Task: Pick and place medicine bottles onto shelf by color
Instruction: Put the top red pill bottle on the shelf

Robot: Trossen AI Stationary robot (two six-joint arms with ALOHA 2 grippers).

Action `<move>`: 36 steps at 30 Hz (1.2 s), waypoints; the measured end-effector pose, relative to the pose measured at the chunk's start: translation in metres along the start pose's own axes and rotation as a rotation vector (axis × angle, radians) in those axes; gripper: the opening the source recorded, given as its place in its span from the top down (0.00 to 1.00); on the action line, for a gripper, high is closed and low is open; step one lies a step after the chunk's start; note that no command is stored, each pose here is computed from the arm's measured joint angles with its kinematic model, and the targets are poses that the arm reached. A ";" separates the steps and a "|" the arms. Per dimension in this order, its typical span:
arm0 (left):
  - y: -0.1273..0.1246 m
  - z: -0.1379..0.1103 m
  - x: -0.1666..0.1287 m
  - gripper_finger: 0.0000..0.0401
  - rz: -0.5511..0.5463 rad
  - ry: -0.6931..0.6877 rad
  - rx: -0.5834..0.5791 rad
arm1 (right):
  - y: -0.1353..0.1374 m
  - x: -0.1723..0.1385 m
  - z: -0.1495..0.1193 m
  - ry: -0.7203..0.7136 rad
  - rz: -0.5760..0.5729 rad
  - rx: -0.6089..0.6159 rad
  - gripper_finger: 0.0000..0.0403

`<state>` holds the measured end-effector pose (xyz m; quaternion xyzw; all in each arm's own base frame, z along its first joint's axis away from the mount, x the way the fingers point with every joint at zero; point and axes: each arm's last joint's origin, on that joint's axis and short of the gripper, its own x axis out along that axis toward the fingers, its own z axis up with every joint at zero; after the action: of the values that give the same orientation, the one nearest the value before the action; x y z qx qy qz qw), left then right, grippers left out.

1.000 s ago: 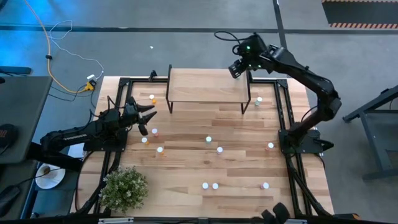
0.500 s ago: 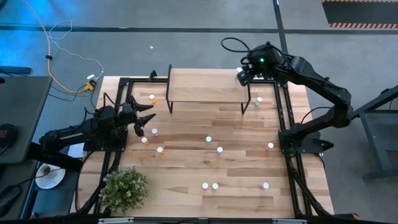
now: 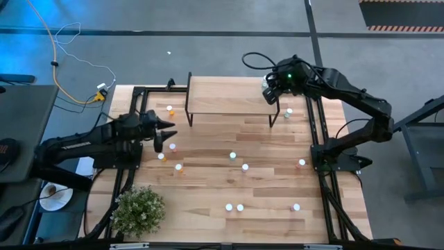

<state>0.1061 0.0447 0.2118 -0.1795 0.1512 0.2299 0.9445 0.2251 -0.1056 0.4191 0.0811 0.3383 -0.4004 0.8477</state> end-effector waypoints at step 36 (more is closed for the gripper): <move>-0.006 0.009 0.044 0.53 0.299 0.741 -0.309 | 0.000 0.000 0.000 0.000 -0.001 -0.016 0.57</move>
<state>0.1486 0.0601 0.2054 -0.3655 0.4684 0.3044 0.7446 0.2251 -0.1056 0.4191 0.0742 0.3414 -0.3980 0.8483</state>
